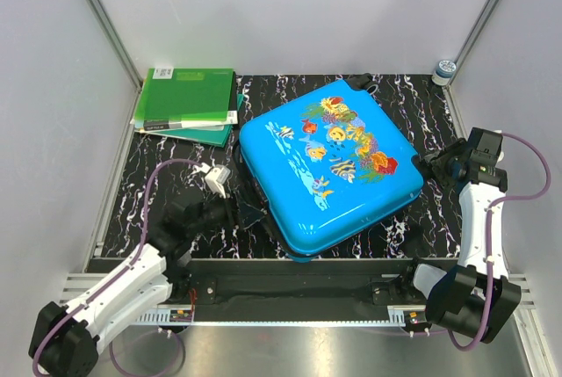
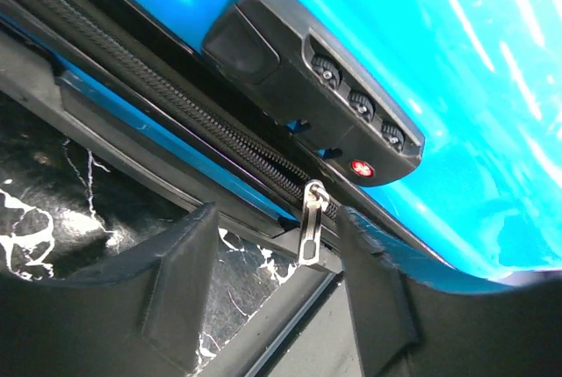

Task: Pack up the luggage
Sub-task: Zip the luggage at the center of the board.

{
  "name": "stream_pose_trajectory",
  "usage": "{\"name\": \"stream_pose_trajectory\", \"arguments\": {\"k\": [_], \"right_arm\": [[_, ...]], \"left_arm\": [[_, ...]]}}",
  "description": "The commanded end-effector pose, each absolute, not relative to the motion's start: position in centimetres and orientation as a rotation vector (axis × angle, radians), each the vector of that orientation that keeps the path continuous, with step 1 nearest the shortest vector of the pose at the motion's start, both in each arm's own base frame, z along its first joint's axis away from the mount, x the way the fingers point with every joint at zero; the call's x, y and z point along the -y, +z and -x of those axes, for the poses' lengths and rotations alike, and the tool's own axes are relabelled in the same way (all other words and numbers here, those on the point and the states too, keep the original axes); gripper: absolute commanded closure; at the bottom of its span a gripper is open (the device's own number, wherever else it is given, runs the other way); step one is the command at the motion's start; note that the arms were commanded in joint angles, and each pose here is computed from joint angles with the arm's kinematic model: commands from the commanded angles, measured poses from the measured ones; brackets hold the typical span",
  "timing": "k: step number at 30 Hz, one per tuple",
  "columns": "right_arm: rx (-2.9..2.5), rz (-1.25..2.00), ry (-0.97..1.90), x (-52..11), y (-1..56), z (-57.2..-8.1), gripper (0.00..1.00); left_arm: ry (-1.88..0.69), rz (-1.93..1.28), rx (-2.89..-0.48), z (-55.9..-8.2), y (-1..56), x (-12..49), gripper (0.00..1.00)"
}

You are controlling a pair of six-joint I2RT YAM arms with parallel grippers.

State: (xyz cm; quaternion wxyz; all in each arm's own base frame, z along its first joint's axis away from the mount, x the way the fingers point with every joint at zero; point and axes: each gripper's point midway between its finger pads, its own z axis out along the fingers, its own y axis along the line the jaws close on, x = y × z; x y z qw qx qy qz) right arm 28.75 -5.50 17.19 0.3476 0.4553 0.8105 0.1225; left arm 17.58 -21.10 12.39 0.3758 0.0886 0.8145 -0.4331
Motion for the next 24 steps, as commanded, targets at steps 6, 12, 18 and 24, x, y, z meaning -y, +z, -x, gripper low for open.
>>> {"name": "stream_pose_trajectory", "arguments": {"k": [6,12,18,24], "right_arm": [[-2.100,-0.979,0.336,5.2,18.6,-29.8,1.00],[-2.101,-0.973,0.335,5.1,18.6,-29.8,1.00],[-2.097,-0.970,0.328,5.2,18.7,-29.6,1.00],[-2.094,-0.961,0.318,5.3,18.9,-29.5,1.00]], "left_arm": [[-1.233,-0.343,-1.993,-16.3,13.8,22.8,0.52],[-1.270,-0.367,-1.983,-16.0,13.9,23.3,0.52],[-1.269,-0.372,-1.997,-16.0,13.5,23.4,0.84],[-1.165,-0.335,-2.029,-16.9,12.9,22.4,1.00]]}}
